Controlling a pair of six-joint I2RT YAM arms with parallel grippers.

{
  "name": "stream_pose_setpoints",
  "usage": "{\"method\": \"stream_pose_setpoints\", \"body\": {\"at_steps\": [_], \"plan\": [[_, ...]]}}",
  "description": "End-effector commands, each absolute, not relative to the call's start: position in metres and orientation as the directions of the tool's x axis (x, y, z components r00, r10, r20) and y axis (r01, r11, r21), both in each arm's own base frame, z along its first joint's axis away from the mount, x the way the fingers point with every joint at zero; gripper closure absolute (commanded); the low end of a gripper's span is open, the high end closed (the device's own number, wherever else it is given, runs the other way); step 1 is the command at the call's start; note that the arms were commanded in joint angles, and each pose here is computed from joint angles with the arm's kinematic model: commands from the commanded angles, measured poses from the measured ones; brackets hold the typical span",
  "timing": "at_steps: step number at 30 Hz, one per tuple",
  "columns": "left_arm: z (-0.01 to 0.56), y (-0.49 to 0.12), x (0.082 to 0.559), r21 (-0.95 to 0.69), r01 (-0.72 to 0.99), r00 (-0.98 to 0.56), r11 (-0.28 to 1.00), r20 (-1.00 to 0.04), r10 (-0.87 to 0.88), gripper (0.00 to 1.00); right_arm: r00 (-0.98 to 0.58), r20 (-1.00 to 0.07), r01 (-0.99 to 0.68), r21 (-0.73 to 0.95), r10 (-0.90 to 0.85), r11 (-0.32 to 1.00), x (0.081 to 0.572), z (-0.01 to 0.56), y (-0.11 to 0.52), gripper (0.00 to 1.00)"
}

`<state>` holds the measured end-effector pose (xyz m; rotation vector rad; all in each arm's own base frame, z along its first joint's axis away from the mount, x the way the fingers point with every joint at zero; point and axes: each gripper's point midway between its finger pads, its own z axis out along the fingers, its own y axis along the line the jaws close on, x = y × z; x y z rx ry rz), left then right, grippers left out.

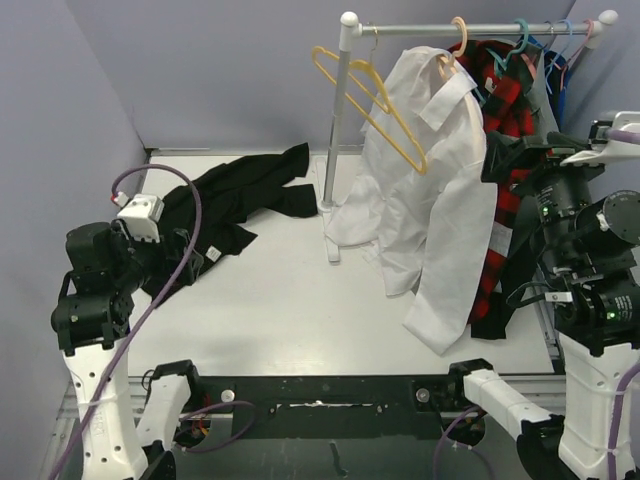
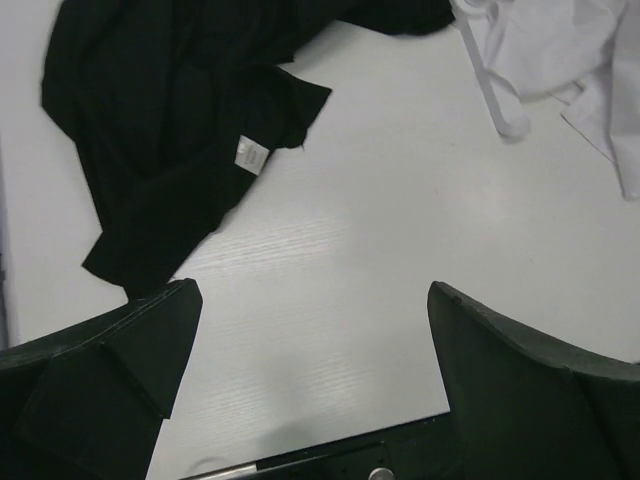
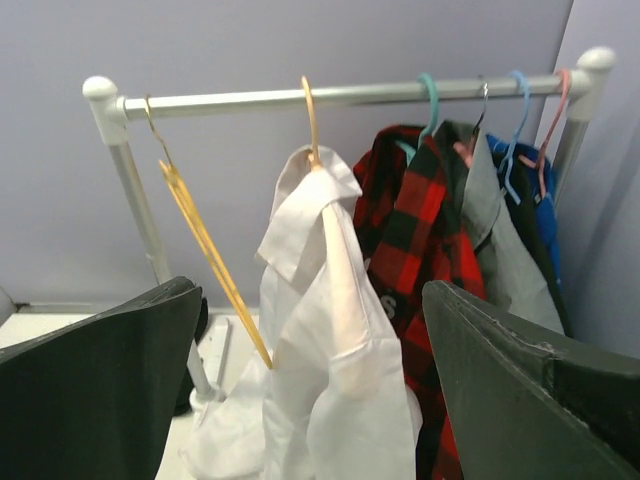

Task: Place the shirt on the hanger

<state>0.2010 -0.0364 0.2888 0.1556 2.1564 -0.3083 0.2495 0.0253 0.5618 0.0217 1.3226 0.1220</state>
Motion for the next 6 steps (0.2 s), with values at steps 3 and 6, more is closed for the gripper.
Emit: {"method": "stream_pose_setpoints", "body": {"at_steps": [3, 6], "plan": [[0.318, -0.004, 0.22, -0.133, 0.046, -0.416, 0.99, -0.904, -0.102, 0.02, 0.205, -0.977, -0.027, 0.058, 0.062, 0.998, 0.248, 0.539, 0.022, 0.02], [0.314, 0.001, 0.222, -0.164, -0.001, -0.417, 0.986, -0.897, -0.149, 0.02, 0.165, -0.985, 0.013, 0.045, 0.043, 0.999, 0.244, 0.521, 0.016, 0.02]]}}
